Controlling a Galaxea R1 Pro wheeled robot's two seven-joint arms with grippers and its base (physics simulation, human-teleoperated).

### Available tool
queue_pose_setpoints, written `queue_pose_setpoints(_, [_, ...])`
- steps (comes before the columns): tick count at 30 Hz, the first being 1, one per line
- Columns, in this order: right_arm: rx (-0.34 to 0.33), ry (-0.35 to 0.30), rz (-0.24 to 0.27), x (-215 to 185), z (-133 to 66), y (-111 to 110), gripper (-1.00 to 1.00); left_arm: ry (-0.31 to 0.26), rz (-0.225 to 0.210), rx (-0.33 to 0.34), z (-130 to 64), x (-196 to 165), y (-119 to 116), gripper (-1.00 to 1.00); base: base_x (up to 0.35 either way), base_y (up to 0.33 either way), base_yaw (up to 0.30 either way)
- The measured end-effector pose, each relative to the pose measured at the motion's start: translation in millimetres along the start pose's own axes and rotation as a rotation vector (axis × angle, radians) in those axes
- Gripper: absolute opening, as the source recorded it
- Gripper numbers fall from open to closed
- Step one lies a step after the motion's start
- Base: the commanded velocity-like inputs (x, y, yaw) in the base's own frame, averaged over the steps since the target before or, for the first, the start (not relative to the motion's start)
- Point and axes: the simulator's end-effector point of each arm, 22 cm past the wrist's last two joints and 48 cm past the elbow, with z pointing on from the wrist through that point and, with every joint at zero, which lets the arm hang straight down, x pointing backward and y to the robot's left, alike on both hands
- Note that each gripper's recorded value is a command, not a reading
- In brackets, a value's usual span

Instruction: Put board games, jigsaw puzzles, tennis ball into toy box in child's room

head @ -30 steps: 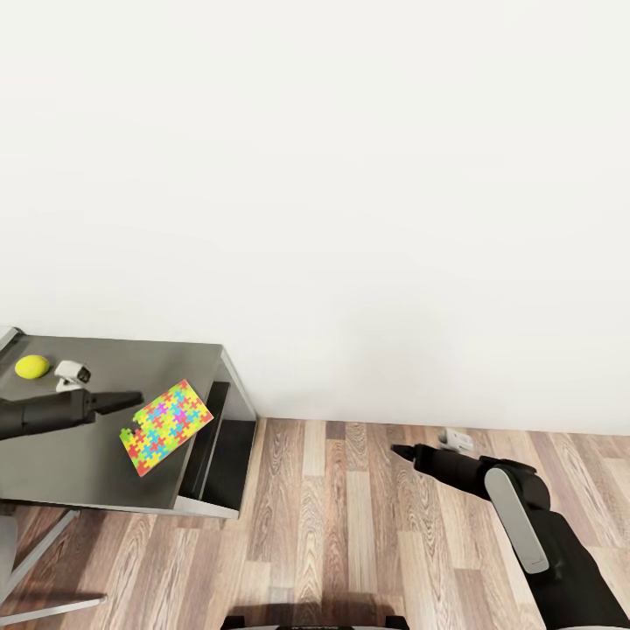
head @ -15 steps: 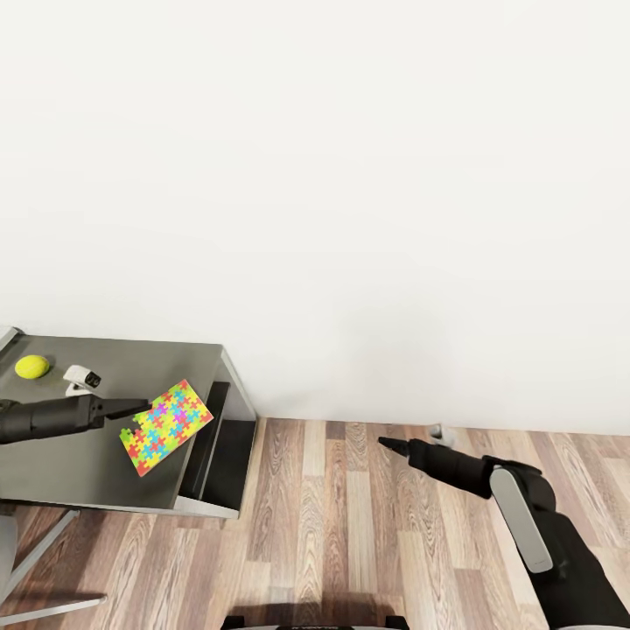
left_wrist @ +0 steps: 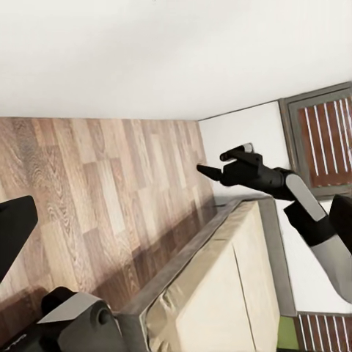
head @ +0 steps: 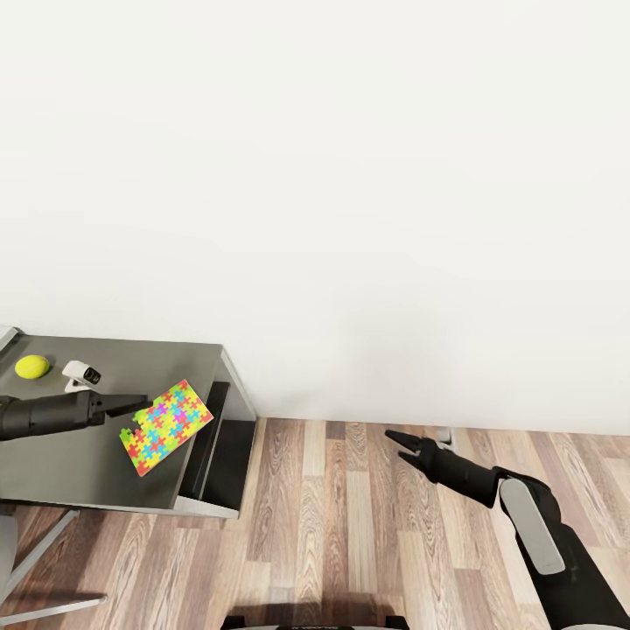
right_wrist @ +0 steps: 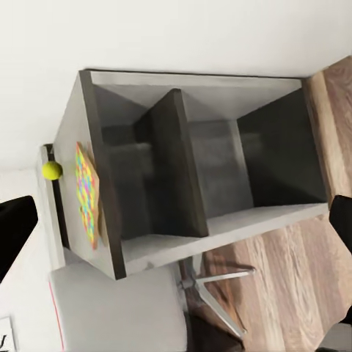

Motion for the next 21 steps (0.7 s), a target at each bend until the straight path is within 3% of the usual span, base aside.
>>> queue_pose_setpoints(8, [0.001, 0.001, 0.021, 2.8, 1.4, -4.2, 1.0, -0.009, -0.004, 0.013, -0.2, -1.7, -2.8, 1.0, 0.0, 0.0, 0.0])
queue_pose_setpoints(21, [-0.009, -0.004, 0.013, 1.7, 1.4, 1.0, 1.0, -0.014, 0.016, 0.021, -1.3, -4.8, -9.7, 1.0, 0.0, 0.038, 0.0])
